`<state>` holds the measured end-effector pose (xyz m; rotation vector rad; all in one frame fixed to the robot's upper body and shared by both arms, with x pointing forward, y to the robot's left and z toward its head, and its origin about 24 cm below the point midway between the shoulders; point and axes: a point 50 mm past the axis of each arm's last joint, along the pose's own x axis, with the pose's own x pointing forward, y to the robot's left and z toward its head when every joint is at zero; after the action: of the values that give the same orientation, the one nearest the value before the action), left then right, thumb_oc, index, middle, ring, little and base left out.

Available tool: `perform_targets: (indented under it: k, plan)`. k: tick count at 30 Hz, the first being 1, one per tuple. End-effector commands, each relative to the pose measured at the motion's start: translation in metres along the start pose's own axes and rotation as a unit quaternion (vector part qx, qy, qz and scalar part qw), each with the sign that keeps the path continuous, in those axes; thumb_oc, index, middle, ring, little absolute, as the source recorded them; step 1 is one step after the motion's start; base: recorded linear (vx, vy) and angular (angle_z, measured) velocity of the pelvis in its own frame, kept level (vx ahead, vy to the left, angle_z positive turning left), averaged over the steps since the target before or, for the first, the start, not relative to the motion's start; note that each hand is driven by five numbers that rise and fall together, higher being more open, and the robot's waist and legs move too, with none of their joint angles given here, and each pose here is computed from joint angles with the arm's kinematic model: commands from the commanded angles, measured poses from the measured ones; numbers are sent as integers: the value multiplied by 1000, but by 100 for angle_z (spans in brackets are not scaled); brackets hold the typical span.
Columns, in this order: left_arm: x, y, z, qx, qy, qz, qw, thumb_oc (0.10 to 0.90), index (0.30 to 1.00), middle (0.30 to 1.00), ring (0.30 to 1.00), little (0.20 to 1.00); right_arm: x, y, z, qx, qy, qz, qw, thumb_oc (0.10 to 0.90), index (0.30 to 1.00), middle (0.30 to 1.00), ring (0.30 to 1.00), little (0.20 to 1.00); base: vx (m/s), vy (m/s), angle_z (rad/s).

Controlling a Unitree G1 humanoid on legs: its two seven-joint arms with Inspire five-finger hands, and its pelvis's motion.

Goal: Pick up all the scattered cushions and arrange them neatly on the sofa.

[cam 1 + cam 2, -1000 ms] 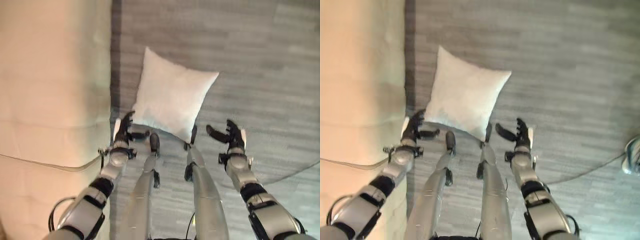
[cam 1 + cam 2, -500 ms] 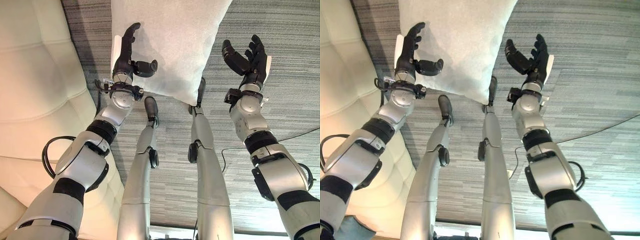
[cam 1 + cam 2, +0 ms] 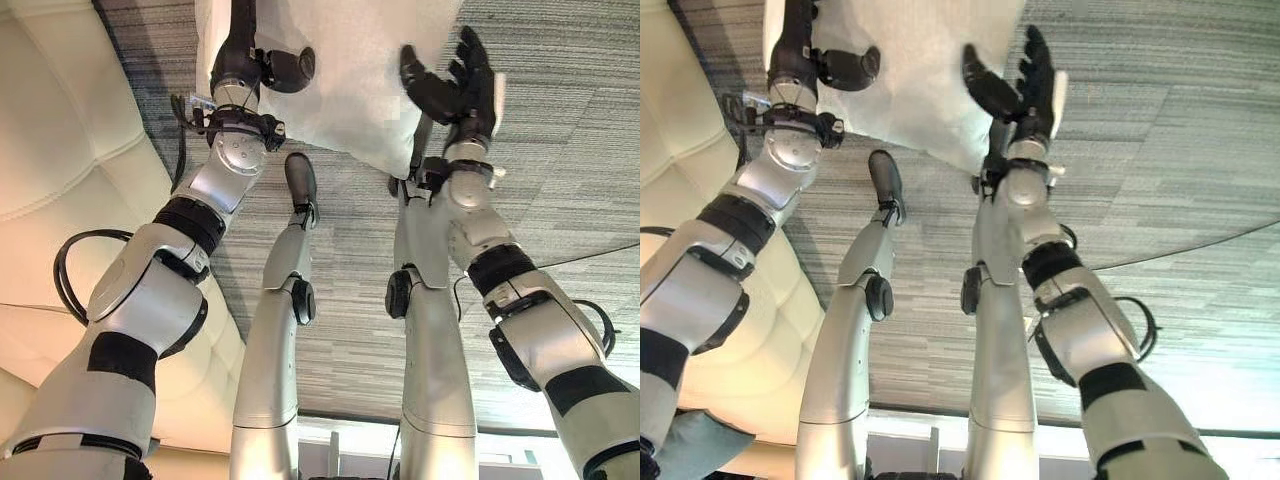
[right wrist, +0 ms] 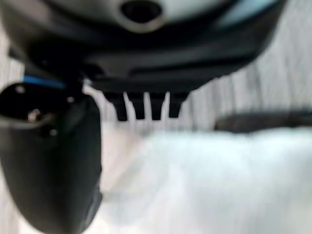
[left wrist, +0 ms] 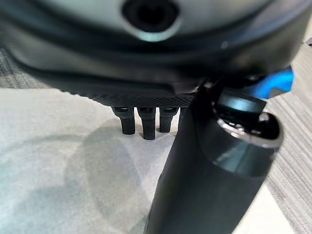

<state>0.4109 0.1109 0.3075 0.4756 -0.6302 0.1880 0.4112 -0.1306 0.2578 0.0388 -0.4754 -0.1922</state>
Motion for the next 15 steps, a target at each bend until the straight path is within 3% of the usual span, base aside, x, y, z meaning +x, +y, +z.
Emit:
perform_targets:
  k: [1,6,15]
  plan:
    - [-6,-6,7,-64,-13,10,998,800,900,900,900,900,-13,41,9,18,-28,77,996,800,900,900,900,900,9,24,3]
    - [-12,-1,5,-133,-13,44,990,800,900,900,900,900,-15,41,5,10,-26,73,997,800,900,900,900,900,4,15,1]
    - [-26,58,-30,-199,14,158,967,800,900,900,900,900,-13,18,1,-12,-33,37,999,800,900,900,900,900,3,25,0]
